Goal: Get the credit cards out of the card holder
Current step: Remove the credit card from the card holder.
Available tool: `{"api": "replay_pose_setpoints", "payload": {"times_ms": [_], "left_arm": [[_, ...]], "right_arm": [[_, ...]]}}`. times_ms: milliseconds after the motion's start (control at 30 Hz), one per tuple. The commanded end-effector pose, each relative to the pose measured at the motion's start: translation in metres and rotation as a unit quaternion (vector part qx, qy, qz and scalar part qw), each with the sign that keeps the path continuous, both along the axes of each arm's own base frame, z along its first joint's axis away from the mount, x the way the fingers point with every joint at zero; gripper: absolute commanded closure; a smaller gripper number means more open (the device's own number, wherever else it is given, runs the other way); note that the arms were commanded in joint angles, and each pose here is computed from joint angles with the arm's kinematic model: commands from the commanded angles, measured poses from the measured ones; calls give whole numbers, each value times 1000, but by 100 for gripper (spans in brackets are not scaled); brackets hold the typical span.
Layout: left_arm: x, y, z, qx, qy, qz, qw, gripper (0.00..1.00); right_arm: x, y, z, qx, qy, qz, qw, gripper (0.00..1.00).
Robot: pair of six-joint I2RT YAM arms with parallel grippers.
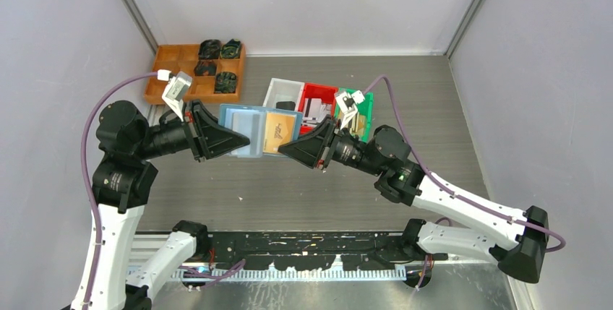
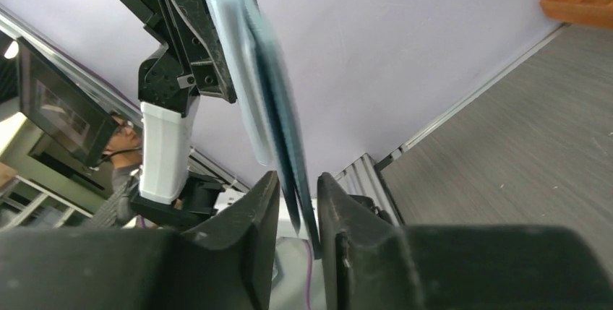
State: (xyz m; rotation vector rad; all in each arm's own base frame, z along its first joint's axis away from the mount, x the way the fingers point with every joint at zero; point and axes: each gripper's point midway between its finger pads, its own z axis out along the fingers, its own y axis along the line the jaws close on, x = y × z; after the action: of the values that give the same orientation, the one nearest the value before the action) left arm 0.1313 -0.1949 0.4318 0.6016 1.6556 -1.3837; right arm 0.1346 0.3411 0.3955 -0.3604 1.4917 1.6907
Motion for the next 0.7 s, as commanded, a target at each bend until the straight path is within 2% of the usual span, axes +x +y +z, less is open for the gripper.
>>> {"api": "replay_pose_setpoints", "payload": {"times_ms": [0, 67, 133, 200, 267, 300, 467, 667], "left_arm": [[1, 1, 12, -10, -32, 5, 999, 100], [2, 0, 7, -8, -26, 5, 1000, 96], [2, 0, 2, -3, -23, 3, 1000, 77], [2, 2, -5, 12, -32, 3, 999, 40], [6, 6, -13, 37, -50, 22, 998, 6], [7, 8, -16, 49, -62, 29, 996, 1], [4, 15, -17, 94, -130, 29, 987, 0], [0, 17, -11, 109, -187, 18, 976, 0]], "right_arm": [[-8, -11, 46, 50, -55, -4, 997, 77], [-9, -15, 46, 41, -61, -8, 997, 90], [-12, -20, 46, 26, -68, -12, 997, 98], [-15, -26, 44, -1, -79, -15, 997, 99], [-18, -31, 28, -62, -76, -10, 995, 99], [-20, -33, 20, -96, -74, -6, 993, 99], [-35, -40, -17, -234, -63, 52, 969, 99], [-56, -38, -42, -305, -46, 138, 941, 99]]}}
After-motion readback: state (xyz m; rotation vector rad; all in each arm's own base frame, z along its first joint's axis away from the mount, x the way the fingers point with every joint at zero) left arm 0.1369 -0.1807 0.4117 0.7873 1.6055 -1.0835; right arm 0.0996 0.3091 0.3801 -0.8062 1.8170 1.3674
